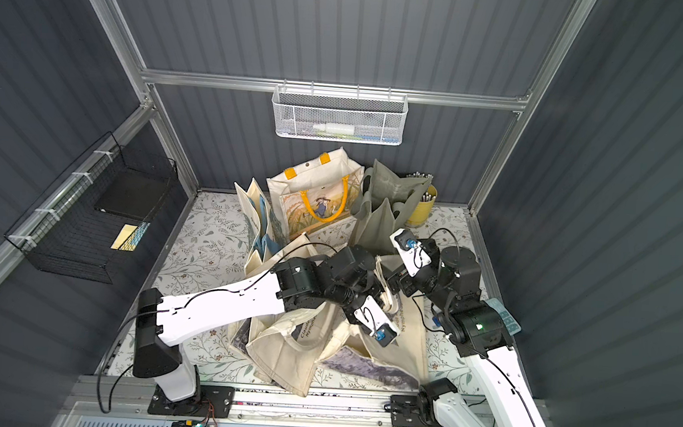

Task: Put away the canvas bag
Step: Press the canvas bag.

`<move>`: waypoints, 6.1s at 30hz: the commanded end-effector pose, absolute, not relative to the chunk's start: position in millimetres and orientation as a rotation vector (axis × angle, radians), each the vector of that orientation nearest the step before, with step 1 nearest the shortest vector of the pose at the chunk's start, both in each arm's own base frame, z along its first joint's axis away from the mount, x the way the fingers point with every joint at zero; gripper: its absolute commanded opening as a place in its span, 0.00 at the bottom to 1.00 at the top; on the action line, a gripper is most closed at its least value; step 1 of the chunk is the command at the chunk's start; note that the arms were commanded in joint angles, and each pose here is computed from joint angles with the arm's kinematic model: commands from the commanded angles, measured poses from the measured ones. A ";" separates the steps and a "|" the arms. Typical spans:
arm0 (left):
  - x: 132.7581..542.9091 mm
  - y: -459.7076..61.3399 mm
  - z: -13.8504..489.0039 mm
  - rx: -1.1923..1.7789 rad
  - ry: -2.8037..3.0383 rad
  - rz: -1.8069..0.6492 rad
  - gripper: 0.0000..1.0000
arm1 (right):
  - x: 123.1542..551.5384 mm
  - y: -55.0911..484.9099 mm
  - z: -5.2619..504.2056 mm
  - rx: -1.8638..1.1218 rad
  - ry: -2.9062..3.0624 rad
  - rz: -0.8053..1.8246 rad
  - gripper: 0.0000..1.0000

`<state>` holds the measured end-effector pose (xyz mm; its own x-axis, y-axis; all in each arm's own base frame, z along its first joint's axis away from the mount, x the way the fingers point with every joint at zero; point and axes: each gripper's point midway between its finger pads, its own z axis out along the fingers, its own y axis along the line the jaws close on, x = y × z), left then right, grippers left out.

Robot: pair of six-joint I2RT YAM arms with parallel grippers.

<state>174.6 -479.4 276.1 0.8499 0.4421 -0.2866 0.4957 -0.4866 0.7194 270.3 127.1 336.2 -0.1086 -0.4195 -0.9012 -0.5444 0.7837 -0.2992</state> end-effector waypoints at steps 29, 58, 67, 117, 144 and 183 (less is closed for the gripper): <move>350.7 -444.8 441.5 1.126 1.256 0.120 0.00 | 221.0 13.3 405.0 -0.025 1.776 -0.013 0.80; 324.4 -449.6 479.8 0.951 1.199 -0.335 0.00 | 211.4 11.8 314.2 -0.189 1.991 -0.134 0.63; 284.3 -481.7 489.8 1.046 1.124 -0.494 0.00 | 208.9 -6.6 352.3 -0.104 1.832 -0.225 0.64; 237.2 -440.9 651.1 0.774 0.677 -0.506 0.00 | 168.8 -17.7 461.8 0.023 1.413 -0.147 0.58; 228.1 -429.9 657.3 0.745 0.786 -0.859 0.00 | 252.1 29.2 476.6 -0.088 1.156 -0.190 0.62; 300.2 -429.3 648.7 0.637 0.795 -0.252 0.00 | 212.8 58.7 427.7 -0.486 1.358 -0.113 0.98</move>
<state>322.2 -461.5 596.7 0.6263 0.1407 -0.7668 0.4675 0.7192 0.5139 214.2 48.3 409.8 0.1355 -0.4419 -0.8868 -0.1685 0.8717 -0.4602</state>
